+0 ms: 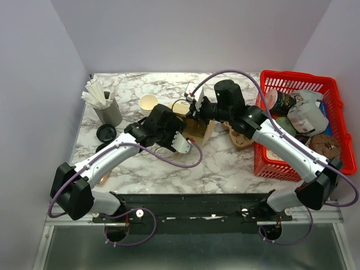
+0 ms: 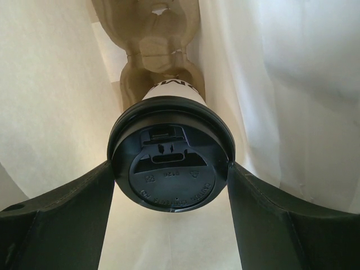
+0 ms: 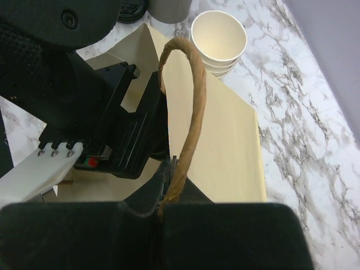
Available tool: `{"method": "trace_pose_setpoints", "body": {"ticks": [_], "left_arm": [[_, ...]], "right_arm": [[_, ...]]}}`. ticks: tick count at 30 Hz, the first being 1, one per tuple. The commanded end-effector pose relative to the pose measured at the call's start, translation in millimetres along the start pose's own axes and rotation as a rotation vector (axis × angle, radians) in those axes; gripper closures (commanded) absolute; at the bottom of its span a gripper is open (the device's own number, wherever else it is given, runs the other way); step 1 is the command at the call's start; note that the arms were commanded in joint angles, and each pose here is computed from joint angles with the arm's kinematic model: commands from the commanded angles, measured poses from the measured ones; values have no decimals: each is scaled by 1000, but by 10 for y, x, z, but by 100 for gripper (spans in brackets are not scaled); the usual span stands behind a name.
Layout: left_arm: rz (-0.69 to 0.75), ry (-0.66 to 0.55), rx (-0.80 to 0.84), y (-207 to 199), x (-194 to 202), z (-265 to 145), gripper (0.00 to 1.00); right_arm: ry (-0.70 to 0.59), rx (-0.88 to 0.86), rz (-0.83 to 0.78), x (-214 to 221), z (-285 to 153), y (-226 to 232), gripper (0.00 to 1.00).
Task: Pack the takeout coffee
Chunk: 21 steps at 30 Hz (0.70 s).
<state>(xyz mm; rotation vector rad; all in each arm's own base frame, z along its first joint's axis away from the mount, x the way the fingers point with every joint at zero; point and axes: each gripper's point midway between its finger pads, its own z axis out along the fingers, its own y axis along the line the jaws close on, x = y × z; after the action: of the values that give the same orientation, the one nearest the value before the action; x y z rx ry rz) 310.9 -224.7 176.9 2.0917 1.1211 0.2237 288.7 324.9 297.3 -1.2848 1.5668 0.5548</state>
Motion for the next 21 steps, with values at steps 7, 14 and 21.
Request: {"method": "trace_pose_setpoints", "body": {"ticks": [7, 14, 21], "left_arm": [[-24, -62, -39, 179, -115, 93, 100], [-171, -9, -68, 293, 9, 179, 100], [-151, 26, -95, 240, 92, 210, 100]], "right_arm": [[-93, -76, 24, -261, 33, 56, 99], [-84, -88, 25, -255, 11, 60, 99], [-88, -101, -1, -278, 8, 66, 100]]}}
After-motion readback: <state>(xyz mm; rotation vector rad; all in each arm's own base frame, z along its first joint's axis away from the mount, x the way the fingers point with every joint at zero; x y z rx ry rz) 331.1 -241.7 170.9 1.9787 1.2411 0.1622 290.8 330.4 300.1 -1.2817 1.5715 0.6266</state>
